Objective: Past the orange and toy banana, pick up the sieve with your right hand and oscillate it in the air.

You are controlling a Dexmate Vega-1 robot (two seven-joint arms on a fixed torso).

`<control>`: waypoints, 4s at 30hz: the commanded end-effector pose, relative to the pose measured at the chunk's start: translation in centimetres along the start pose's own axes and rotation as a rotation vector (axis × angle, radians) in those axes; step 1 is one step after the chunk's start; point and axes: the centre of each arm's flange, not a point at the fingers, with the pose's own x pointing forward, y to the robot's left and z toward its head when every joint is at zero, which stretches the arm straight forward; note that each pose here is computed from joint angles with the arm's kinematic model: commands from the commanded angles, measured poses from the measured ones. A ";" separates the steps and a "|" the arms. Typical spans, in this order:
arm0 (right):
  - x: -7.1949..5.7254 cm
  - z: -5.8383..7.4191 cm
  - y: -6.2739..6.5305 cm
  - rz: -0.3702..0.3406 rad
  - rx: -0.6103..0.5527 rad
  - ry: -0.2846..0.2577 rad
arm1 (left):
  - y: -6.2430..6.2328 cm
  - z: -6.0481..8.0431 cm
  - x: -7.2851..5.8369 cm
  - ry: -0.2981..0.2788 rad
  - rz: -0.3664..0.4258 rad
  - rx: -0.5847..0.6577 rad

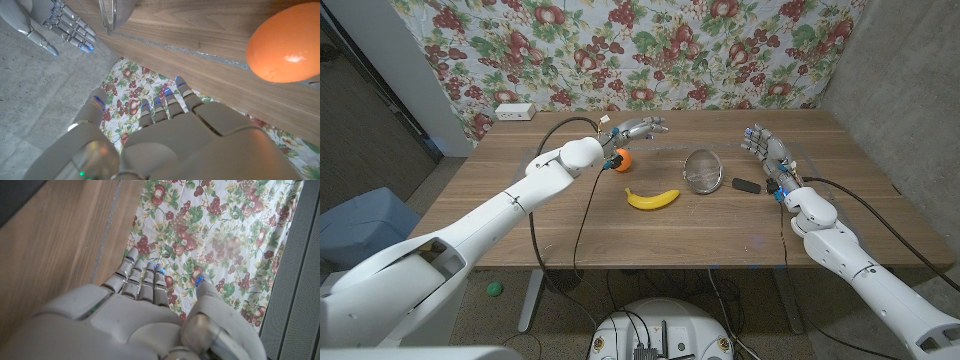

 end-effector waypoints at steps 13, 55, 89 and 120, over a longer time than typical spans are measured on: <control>-0.6 -0.3 -0.2 -0.015 0.008 -0.005 | -2.1 0.1 0.9 0.037 -0.071 0.054; -1.4 -1.2 -1.5 -0.018 0.031 -0.004 | -6.4 0.0 2.4 0.095 -0.127 0.067; -1.8 -1.7 -2.8 -0.026 0.048 0.001 | -8.8 0.2 3.3 0.140 -0.088 0.017; -1.5 -2.2 -3.8 -0.043 0.055 0.006 | -9.4 1.0 5.4 0.168 -0.037 0.023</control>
